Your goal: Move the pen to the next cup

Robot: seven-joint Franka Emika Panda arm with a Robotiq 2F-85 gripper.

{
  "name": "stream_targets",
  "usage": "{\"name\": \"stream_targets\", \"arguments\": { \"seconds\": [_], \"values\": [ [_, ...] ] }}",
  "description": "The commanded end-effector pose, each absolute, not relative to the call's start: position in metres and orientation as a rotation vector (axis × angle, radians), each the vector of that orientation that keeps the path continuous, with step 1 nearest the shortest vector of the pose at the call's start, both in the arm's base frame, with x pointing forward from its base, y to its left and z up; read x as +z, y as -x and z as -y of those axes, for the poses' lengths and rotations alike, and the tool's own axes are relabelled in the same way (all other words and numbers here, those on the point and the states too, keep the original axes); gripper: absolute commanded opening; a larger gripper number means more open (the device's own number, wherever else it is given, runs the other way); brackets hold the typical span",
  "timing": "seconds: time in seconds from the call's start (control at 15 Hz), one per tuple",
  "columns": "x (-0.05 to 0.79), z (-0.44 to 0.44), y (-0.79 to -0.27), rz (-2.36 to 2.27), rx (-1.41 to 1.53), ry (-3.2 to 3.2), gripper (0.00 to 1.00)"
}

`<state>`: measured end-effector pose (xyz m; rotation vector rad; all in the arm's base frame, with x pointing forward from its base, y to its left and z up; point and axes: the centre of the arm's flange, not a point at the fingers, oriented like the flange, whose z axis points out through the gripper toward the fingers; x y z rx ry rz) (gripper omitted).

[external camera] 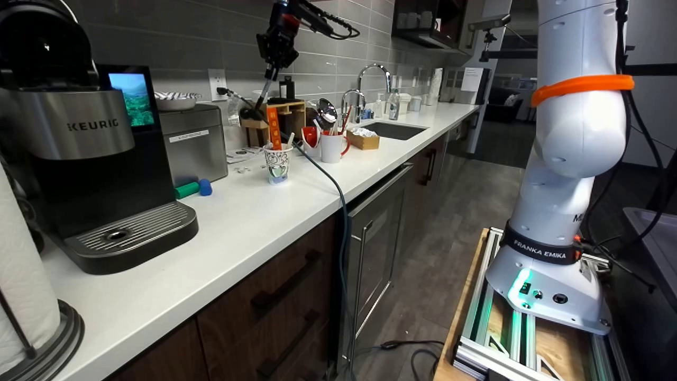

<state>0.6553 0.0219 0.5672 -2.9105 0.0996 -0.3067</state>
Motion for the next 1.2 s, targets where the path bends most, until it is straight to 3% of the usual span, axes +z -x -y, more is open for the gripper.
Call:
{"name": "stream_targets", "arguments": {
  "seconds": [0.0, 1.13],
  "values": [
    [0.552, -0.027, -0.662, -0.021, -0.168, 3.018, 0.03],
    [0.485, -0.063, -0.672, 0.216, 0.246, 3.128, 0.03]
  ]
}}
